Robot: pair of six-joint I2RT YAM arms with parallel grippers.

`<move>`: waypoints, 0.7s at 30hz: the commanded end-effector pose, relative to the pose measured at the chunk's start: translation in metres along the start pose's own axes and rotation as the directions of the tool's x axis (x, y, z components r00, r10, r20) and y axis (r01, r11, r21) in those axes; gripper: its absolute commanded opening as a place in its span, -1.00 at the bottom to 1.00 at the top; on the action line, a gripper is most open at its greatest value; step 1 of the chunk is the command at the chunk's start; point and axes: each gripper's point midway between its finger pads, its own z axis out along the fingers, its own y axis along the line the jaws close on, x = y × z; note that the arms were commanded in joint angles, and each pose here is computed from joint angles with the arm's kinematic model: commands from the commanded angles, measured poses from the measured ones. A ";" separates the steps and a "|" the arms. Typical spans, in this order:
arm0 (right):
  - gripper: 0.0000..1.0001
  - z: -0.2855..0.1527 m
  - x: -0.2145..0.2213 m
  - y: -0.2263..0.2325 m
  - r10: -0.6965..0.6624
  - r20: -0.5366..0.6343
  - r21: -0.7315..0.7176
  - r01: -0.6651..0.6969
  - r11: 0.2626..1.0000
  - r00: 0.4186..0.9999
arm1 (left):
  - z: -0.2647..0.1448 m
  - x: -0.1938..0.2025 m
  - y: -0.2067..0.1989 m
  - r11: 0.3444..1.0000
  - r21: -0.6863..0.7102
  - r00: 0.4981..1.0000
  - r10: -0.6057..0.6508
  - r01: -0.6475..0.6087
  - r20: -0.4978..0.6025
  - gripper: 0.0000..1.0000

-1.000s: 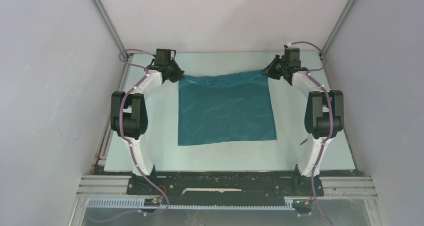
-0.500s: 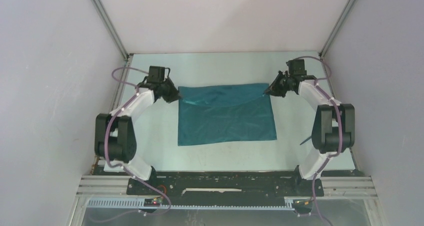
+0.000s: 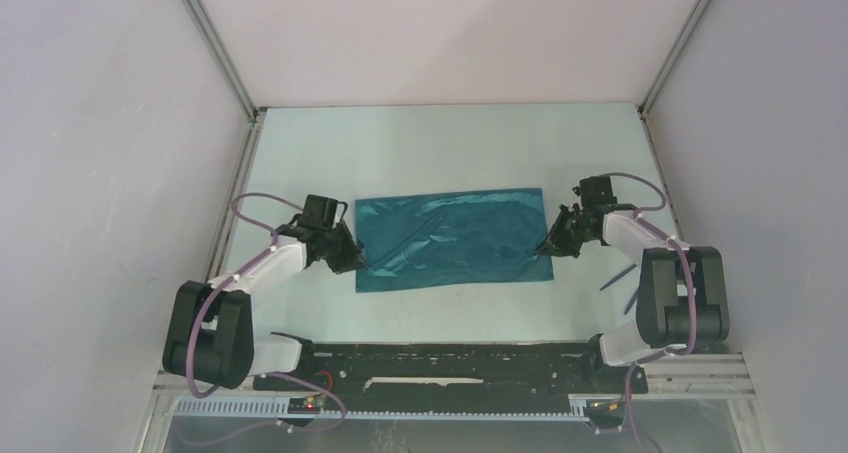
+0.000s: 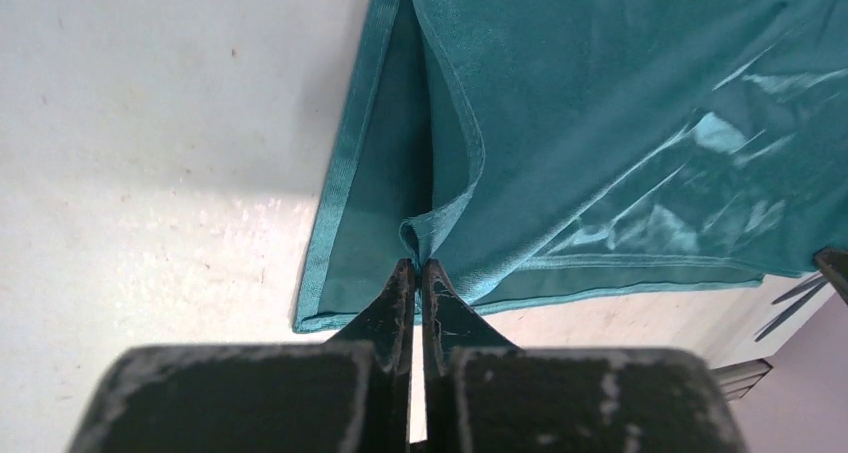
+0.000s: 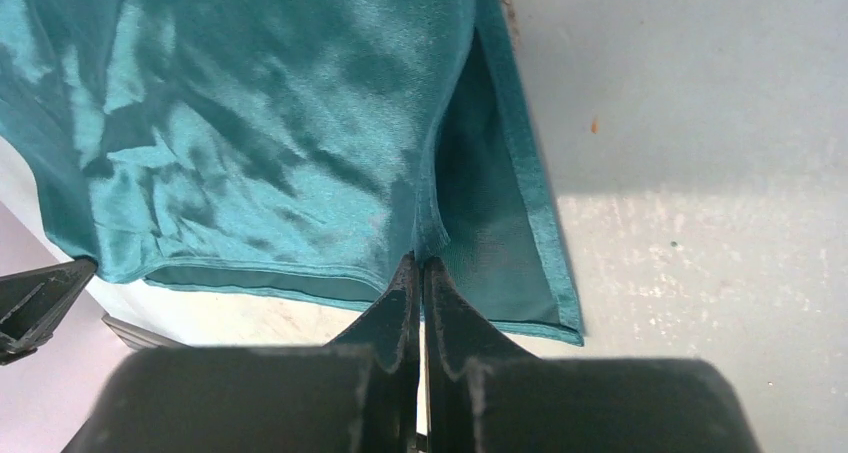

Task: Fold the napkin into a case and place the utensils inside
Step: Fold and flatten the napkin at the center of the board.

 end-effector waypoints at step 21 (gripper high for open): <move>-1.00 -0.018 0.007 -0.016 -0.023 0.073 -0.003 0.023 1.000 0.997 | -0.015 0.028 0.025 0.999 -0.038 0.999 0.006 -0.005 0.047 -1.00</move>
